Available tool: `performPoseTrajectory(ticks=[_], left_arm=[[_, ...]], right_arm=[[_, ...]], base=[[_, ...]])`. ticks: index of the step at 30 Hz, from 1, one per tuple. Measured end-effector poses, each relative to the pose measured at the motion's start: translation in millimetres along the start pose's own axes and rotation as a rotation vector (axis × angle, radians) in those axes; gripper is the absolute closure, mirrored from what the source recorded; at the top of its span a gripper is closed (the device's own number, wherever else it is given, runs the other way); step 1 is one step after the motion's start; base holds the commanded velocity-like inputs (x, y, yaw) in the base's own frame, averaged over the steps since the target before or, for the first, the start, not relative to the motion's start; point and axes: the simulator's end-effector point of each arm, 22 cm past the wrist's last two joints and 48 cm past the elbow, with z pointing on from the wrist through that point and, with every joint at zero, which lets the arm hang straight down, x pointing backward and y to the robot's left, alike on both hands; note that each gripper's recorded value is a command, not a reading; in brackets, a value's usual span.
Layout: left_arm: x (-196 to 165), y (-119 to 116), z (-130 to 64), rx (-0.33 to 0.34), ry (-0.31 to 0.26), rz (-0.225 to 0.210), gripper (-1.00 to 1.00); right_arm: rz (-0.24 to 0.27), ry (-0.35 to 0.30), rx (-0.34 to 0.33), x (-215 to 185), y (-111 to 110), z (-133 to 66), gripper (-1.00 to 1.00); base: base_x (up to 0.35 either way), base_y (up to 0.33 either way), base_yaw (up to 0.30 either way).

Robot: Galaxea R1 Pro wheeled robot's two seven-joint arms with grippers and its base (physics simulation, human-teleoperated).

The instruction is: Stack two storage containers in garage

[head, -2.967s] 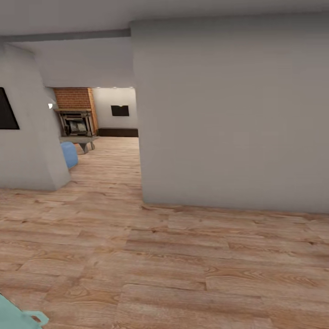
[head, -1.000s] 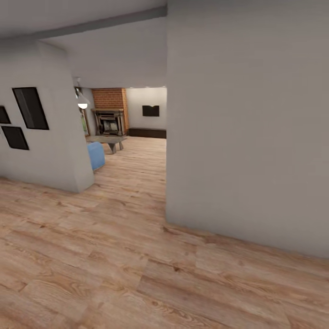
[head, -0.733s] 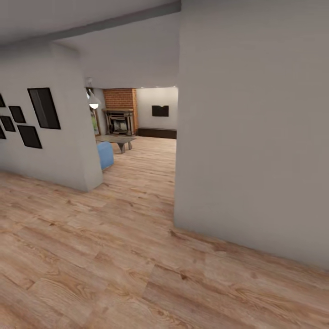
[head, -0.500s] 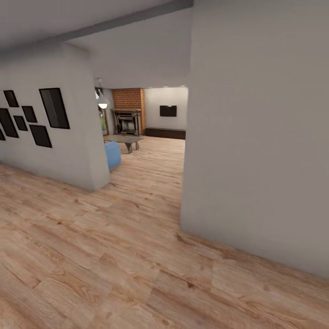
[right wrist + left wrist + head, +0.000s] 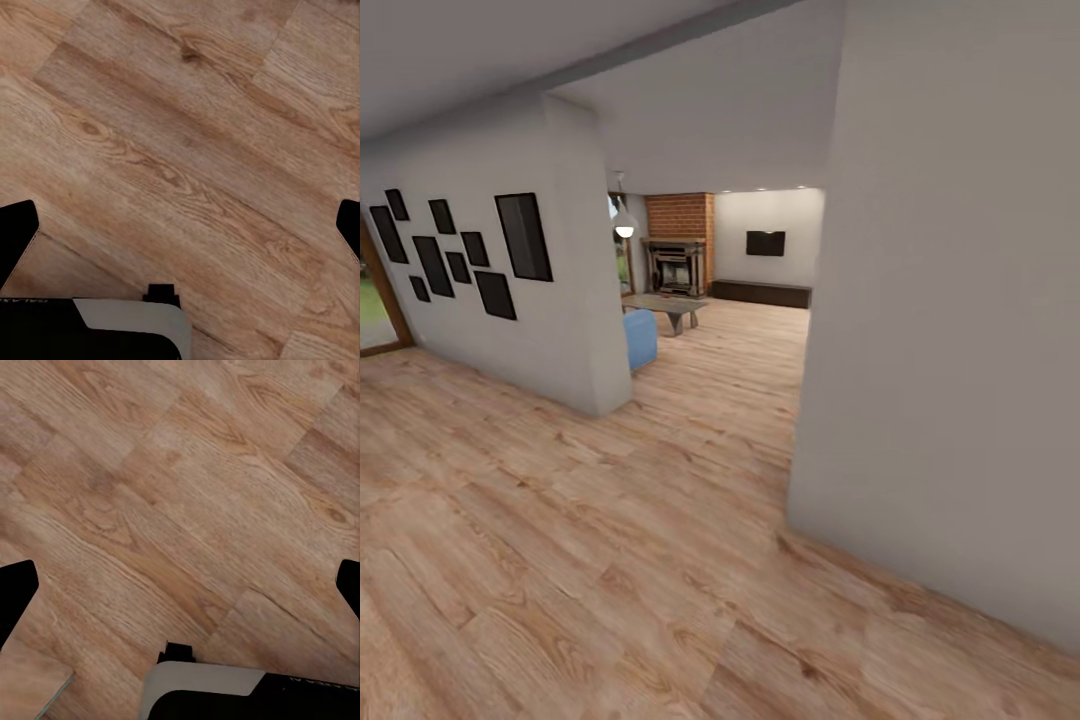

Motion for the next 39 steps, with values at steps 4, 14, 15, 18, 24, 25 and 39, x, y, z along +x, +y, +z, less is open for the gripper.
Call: performPoseTrajectory(ticks=[4,14,15,18,24,25,39], left_arm=[[0.0,0.3,0.0,0.0,0.0,0.0,-1.0],[0.1,0.1,0.0,0.0,0.0,-0.001,-1.0],[0.1,0.0,0.0,0.0,0.0,-0.001,-1.0],[0.0,-0.3,0.0,0.0,0.0,-0.001,-1.0],[-0.1,-0.1,0.0,0.0,0.0,-0.001,-1.0],[0.0,0.3,0.0,-0.001,0.0,-0.001,-1.0],[-0.2,0.1,0.0,-0.001,0.0,-0.001,-1.0]], right_arm=[[0.0,0.0,0.0,0.0,0.0,0.0,-1.0],[0.0,0.0,0.0,0.0,0.0,0.0,-1.0],[0.0,0.0,0.0,0.0,0.0,0.0,-1.0],[0.0,0.0,0.0,0.0,0.0,0.0,-1.0],[0.0,0.0,0.0,0.0,0.0,0.0,-1.0],[0.0,0.0,0.0,0.0,0.0,0.0,-1.0],[0.0,0.0,0.0,0.0,0.0,0.0,-1.0]], base=[[0.326,0.0,0.222],[0.326,0.0,0.222],[0.326,0.0,0.222],[0.326,0.0,0.222],[0.326,0.0,0.222],[0.326,0.0,0.221],[0.326,0.0,0.203]])
